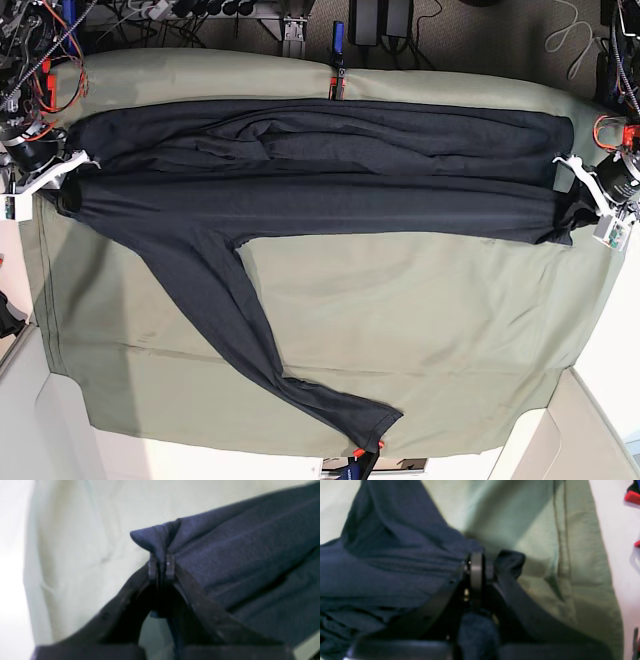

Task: Fold the T-shirt properly
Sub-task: 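Fold the grasped side edge over toward the collar with both grippers, then grasp the loose sleeve with the right gripper and lay it across the body, then grasp the sleeve with the left gripper and fold it onto the body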

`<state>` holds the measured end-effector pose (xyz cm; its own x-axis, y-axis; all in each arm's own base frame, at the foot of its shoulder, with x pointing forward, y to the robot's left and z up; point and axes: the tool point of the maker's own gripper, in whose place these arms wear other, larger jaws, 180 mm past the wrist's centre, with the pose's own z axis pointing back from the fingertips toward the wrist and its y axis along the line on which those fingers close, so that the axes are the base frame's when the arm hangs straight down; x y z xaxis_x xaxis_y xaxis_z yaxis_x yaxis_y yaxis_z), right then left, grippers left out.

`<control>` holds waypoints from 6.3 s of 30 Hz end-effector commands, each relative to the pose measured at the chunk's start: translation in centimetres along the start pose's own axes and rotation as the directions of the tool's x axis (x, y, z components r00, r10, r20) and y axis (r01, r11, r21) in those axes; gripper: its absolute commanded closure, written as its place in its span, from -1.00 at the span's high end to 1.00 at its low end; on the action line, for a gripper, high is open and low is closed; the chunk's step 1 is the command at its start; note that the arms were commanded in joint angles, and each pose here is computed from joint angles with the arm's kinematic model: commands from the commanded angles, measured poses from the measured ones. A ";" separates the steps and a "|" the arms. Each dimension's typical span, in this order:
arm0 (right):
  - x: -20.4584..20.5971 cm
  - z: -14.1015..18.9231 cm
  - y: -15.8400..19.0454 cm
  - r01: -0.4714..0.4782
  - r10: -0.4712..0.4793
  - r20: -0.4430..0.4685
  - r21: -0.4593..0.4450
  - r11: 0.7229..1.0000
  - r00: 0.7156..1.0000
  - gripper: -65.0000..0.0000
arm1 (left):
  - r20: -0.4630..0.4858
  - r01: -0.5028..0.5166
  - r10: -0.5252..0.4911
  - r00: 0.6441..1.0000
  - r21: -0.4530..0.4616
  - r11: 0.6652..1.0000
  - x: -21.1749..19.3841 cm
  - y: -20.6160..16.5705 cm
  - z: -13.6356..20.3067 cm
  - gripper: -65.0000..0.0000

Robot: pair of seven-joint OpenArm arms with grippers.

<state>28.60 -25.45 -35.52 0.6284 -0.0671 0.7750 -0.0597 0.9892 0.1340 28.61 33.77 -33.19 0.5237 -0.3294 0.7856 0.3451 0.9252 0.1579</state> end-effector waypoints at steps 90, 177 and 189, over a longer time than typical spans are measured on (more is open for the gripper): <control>4.6 -17.0 16.5 -0.389 0.384 -0.104 -0.032 0.921 0.918 -0.02 | -0.034 -0.208 0.206 0.978 -0.101 0.973 -0.1 -2.2 0.0 -0.09; 3.3 2.9 4.1 -0.055 0.066 0.077 -0.138 0.989 0.995 0.39 | 0.063 -0.199 0.255 0.965 -0.455 0.868 16.1 -21.0 -20.6 -1.00; 3.3 2.9 4.1 -0.055 0.067 0.078 -0.138 0.989 0.995 0.39 | 0.164 0.033 0.062 0.985 -0.522 0.852 14.8 -20.2 -9.5 -1.00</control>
<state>27.56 -21.95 -32.00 0.6028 -0.0198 0.7977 0.0193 0.9998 0.0103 35.93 8.74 -32.34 0.4557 -0.2605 0.8512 0.7050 0.6894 -0.1665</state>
